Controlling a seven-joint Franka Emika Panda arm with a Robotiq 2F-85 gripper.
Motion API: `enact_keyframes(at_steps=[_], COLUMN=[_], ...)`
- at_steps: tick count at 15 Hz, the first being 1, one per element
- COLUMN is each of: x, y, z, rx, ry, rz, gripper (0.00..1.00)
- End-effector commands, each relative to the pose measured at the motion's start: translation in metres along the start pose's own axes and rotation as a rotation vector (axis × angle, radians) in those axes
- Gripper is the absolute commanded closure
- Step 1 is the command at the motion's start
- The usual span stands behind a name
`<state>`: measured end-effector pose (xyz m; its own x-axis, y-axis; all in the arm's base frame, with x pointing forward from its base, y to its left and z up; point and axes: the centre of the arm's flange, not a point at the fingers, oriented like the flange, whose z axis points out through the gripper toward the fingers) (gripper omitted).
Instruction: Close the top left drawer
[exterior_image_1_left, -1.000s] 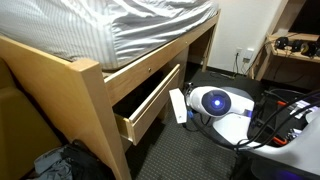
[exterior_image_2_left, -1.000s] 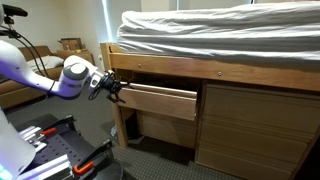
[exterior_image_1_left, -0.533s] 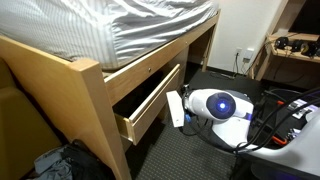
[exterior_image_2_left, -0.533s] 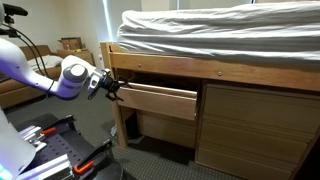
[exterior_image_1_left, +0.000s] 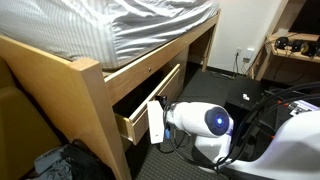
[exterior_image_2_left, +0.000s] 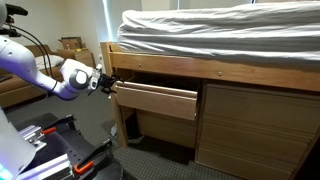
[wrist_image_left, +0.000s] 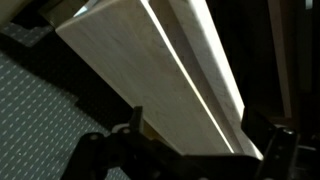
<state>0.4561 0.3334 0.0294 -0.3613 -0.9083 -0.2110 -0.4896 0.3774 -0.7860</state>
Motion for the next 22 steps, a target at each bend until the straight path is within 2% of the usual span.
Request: enact_keyframes(at_steps=[1, 4, 6, 7, 9, 11, 14, 17, 19, 20, 22], x=[-0.003, -0.004, -0.006, -0.005, -0.009, -0.008, 0.003, 0.008, 0.027, 0.032, 0.036], y=[0.001, 0.0, 0.016, 0.027, 0.045, 0.041, 0.018, -0.017, -0.034, -0.086, -0.088], z=[0.001, 0.002, 0.009, 0.015, 0.029, 0.031, 0.029, 0.017, 0.007, -0.027, -0.027], rx=[-0.003, -0.002, -0.092, -0.072, 0.007, 0.1, 0.246, 0.329, 0.321, 0.269, 0.272], ry=[-0.008, -0.01, -0.064, -0.081, -0.041, -0.047, -0.082, -0.079, -0.028, -0.067, -0.06], rz=[0.004, 0.007, 0.05, 0.086, 0.129, 0.127, 0.158, 0.253, 0.353, 0.311, 0.315], gripper=[0.0, 0.0, 0.0, 0.0, 0.0, 0.0, 0.0, 0.0, 0.0, 0.0, 0.0])
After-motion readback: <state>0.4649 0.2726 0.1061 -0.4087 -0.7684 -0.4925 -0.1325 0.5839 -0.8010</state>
